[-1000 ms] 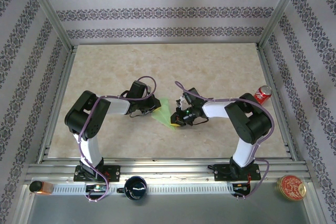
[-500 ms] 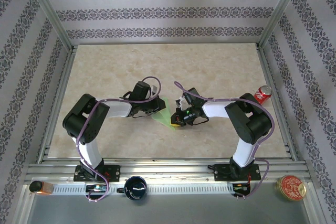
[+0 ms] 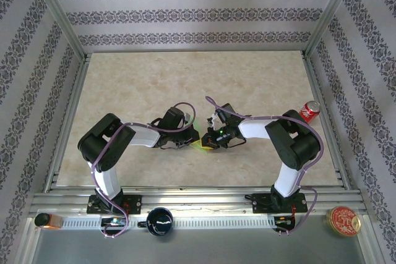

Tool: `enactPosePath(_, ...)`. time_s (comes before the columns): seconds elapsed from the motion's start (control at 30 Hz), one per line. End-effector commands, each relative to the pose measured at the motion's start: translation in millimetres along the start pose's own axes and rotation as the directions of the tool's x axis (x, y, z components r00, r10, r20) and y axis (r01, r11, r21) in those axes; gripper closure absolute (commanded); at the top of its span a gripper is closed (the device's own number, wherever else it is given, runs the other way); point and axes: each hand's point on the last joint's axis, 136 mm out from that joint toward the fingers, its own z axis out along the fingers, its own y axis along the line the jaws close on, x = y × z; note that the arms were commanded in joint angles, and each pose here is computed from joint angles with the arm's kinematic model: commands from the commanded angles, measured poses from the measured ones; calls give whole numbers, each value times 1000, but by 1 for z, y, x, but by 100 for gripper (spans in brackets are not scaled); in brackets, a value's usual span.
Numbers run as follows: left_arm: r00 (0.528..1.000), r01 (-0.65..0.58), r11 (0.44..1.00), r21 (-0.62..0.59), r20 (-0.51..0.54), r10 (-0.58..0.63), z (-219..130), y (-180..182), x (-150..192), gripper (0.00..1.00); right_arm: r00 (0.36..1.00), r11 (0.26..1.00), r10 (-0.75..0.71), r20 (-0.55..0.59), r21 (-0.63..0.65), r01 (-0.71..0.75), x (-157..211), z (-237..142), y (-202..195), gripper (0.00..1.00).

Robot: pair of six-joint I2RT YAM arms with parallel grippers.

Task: Fold a paper plane with a square sheet of paper (pick it up from the middle)
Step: Fourth fold the wing at the center of the table.

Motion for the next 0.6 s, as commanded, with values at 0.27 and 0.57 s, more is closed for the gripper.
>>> enactPosePath(0.27,985,69,995,-66,160,-57,-31,34,-63,97,996,982,72,-50,177,-62,25,3,-49,99)
enactPosePath(0.57,961,146,987,-67,246,-126,-52,61,-114,94,996,980,64,-67,191,-50,30,0,-51,99)
